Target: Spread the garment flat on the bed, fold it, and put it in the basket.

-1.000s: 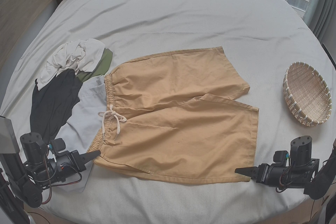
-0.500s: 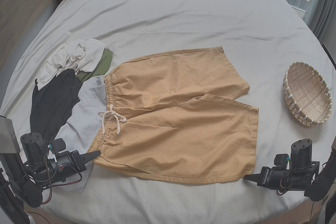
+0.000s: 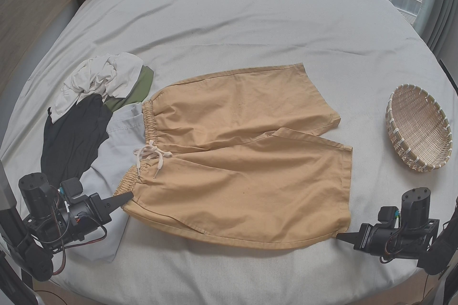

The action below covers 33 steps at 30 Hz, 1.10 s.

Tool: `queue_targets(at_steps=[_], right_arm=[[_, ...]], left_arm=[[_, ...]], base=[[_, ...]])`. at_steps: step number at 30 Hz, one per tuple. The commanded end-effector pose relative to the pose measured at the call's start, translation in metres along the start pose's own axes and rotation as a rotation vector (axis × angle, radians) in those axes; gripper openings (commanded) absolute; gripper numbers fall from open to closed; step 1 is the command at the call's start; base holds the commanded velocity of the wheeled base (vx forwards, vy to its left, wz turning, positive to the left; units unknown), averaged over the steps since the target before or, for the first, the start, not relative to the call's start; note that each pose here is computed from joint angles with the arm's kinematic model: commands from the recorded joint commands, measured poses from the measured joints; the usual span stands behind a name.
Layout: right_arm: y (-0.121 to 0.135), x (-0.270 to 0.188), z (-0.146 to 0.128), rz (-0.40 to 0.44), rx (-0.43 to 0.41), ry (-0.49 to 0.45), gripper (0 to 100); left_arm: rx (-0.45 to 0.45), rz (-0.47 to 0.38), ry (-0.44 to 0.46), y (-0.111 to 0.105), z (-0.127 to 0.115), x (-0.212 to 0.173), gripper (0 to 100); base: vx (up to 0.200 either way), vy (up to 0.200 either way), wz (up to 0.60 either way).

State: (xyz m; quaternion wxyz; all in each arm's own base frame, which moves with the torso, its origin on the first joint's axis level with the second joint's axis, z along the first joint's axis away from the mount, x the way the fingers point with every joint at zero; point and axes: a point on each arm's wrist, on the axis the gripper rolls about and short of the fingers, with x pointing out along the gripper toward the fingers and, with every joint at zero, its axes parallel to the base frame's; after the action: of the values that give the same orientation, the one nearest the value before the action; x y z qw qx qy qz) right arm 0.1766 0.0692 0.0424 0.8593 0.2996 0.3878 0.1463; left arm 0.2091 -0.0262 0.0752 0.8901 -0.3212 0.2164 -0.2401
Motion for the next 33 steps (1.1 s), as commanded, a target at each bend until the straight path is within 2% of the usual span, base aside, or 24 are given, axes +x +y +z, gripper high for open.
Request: queue_targets(at_steps=[1,5,12,18,19,33], right_arm=[[-0.006,0.006,-0.004,-0.022,0.011,0.023,100],[-0.008,0.014,-0.004,-0.02,0.008,0.015,100],[-0.011,0.025,-0.005,-0.035,0.002,-0.018,100],[-0.01,0.026,-0.007,-0.037,0.003,-0.002,100],[-0.01,0.026,-0.007,-0.038,0.005,-0.003,0],[0.005,0.006,-0.006,0.014,-0.006,-0.015,0]], left_arm=[[0.011,0.034,0.036,0.004,-0.009,-0.006,0],[0.014,0.059,0.062,0.011,-0.014,-0.002,0],[0.018,0.054,0.071,0.011,-0.016,0.0,0],[0.019,0.053,0.07,0.011,-0.016,0.0,0],[0.02,0.054,0.071,0.011,-0.016,0.0,0],[0.019,0.057,0.073,0.013,-0.016,0.003,0]], base=[[0.0,0.0,0.0],[0.0,0.0,0.0],[0.0,0.0,0.0],[0.0,0.0,0.0],[0.0,0.0,0.0],[0.0,0.0,0.0]])
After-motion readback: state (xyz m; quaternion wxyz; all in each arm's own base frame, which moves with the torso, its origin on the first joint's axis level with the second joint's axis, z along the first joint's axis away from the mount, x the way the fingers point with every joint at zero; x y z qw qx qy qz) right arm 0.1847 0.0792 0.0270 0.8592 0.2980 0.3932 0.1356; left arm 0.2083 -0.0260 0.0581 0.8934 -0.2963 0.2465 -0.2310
